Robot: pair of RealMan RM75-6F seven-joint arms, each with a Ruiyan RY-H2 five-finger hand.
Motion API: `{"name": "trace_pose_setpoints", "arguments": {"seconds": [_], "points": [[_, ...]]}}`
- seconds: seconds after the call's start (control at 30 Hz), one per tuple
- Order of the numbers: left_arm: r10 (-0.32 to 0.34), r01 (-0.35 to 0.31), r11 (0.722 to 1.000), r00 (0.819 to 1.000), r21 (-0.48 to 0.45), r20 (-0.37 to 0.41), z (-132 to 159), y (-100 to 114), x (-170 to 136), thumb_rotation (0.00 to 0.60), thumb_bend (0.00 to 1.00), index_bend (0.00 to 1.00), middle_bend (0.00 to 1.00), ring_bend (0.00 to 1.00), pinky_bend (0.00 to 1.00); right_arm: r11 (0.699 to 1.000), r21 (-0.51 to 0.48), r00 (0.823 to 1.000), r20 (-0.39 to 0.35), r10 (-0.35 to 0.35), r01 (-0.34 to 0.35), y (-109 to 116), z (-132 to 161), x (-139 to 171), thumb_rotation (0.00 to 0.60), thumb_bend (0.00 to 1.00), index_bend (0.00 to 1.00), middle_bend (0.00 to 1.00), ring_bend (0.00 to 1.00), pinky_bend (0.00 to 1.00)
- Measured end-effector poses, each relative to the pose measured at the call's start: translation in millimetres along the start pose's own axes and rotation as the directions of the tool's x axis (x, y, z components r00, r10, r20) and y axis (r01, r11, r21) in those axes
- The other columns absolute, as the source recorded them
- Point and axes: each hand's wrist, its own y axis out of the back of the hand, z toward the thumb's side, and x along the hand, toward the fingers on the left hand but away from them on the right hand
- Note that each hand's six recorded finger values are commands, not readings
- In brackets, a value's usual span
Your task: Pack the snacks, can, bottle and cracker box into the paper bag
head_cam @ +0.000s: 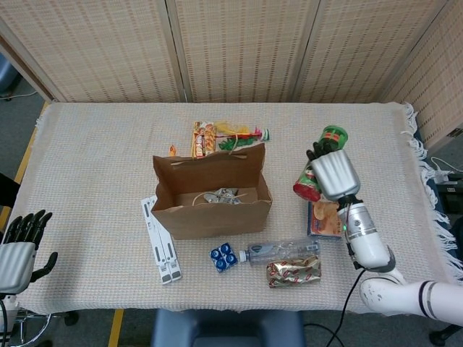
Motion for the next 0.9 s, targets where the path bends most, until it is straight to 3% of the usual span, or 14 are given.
{"name": "trace_pose_setpoints", "arguments": {"seconds": [0.13, 0.27, 0.5, 0.7, 0.9], "points": [[0.001, -0.001, 1.000, 1.000, 0.004, -0.002, 0, 0, 0, 0.600, 0.38, 0.02, 0.00, 0.00, 0.00, 0.986, 0.047, 0.987, 0.027, -0.158, 0.157, 51, -24, 7, 0.600, 0.23, 0.69, 0.66, 0.69, 0.69], [0.003, -0.003, 1.000, 1.000, 0.004, -0.005, 1, 0, 0, 0.600, 0.38, 0.02, 0.00, 0.00, 0.00, 0.953, 0.132, 0.962, -0.014, -0.273, 0.272, 89, -20, 11, 0.600, 0.23, 0.69, 0.66, 0.69, 0.69], [0.002, -0.002, 1.000, 1.000, 0.003, -0.002, 0, 0, 0, 0.600, 0.38, 0.02, 0.00, 0.00, 0.00, 0.840, 0.257, 0.878, -0.173, -0.446, 0.477, 149, 32, 13, 0.600, 0.23, 0.69, 0.66, 0.69, 0.69], [0.000, 0.000, 1.000, 1.000, -0.005, 0.001, 0, 0, 0, 0.600, 0.38, 0.02, 0.00, 0.00, 0.00, 0.759, 0.354, 0.836, -0.286, -0.469, 0.547, 161, 86, 4, 0.600, 0.23, 0.69, 0.66, 0.69, 0.69], [-0.003, 0.003, 1.000, 1.000, -0.011, 0.002, -1, 0, 0, 0.600, 0.38, 0.03, 0.00, 0.00, 0.00, 0.685, 0.458, 0.822, -0.362, -0.439, 0.567, 157, 134, -10, 0.600, 0.23, 0.69, 0.66, 0.69, 0.69]]}}
